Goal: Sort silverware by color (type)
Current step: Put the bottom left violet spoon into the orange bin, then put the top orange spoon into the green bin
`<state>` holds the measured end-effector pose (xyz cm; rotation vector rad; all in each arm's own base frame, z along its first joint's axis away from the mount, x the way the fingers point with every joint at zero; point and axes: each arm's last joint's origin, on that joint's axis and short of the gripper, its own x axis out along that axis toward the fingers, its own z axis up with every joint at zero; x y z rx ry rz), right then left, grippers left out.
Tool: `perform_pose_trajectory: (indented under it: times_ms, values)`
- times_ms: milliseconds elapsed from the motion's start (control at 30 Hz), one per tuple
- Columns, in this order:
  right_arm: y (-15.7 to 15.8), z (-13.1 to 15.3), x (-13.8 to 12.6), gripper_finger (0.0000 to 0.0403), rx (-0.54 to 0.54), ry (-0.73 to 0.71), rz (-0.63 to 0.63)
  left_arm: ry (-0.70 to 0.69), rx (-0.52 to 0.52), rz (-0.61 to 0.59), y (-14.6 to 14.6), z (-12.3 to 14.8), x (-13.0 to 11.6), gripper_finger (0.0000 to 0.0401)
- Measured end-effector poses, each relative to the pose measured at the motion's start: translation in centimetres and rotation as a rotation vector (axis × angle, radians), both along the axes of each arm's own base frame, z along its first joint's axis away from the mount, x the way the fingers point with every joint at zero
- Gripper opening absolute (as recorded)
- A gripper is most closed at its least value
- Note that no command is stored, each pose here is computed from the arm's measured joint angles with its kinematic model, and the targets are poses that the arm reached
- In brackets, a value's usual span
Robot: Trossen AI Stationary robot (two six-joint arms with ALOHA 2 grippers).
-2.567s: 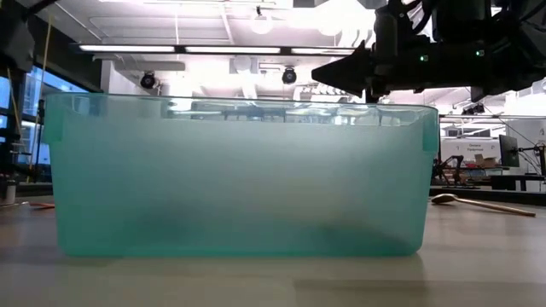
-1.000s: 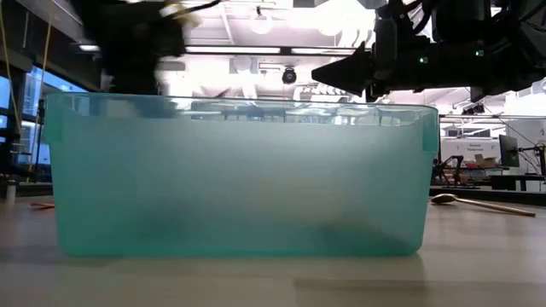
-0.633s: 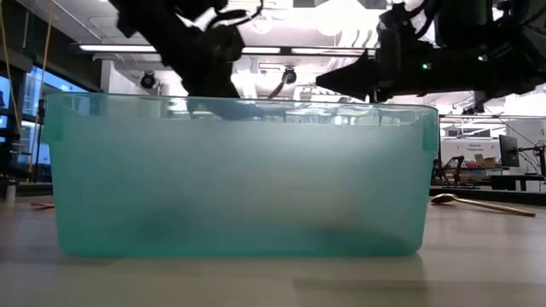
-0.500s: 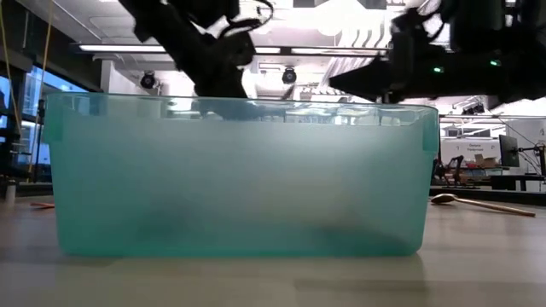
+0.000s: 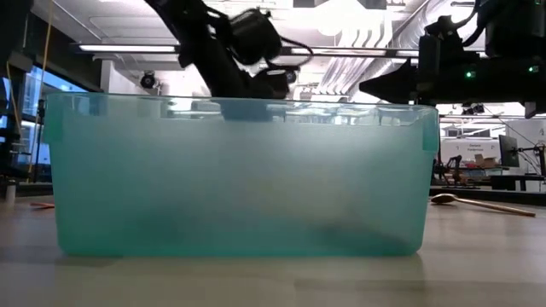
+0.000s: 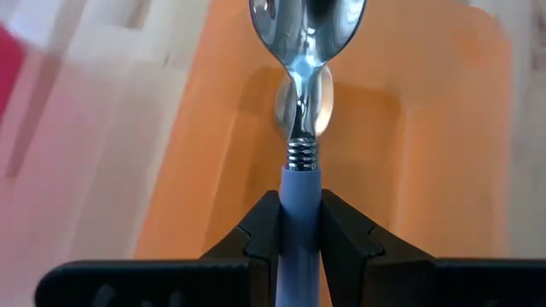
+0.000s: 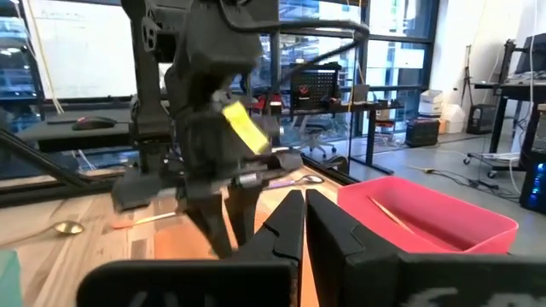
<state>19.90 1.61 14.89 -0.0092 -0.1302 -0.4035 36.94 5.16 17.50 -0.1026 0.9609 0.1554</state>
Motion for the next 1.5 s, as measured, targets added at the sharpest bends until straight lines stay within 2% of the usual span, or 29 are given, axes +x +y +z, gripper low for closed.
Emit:
perform_pose_trajectory:
  times_ms: [267,433,633,733,833,1000,1200,1333,1500]
  values:
    - [0.0,0.0,0.1,0.0,0.003,0.006,0.001,0.091,-0.001,-0.013,0.6,-2.6,0.2,0.0044]
    - [-0.2,-0.1,0.1,0.0,0.003,0.007,-0.007,0.096,0.007,-0.029,0.6,-2.8,0.2,0.0048]
    - [-1.2,0.0,0.1,0.0,-0.007,0.008,-0.055,0.078,0.03,-0.085,0.5,-2.5,0.3,0.0133]
    - [-1.9,0.1,0.2,0.0,-0.012,-0.003,-0.051,0.07,0.041,-0.112,0.5,-2.2,0.3,0.0145]
    - [-2.5,0.5,0.6,0.0,-0.025,-0.024,-0.033,0.03,0.054,-0.131,0.4,-1.7,-0.2,0.0125]
    - [-3.7,1.4,1.6,0.0,-0.085,-0.048,-0.012,-0.113,0.021,-0.146,0.9,-0.4,-1.8,0.0065]
    - [-5.6,2.2,2.8,0.0,-0.112,-0.049,-0.004,-0.323,0.035,-0.111,1.4,1.4,-5.4,0.0007]
    - [-6.9,2.4,3.6,0.0,-0.072,-0.003,-0.019,-0.439,0.042,-0.053,1.8,1.4,-8.3,0.0005]
    - [-8.8,2.2,4.7,0.0,0.021,0.126,-0.071,-0.532,0.052,0.011,2.2,0.1,-11.3,0.0005]
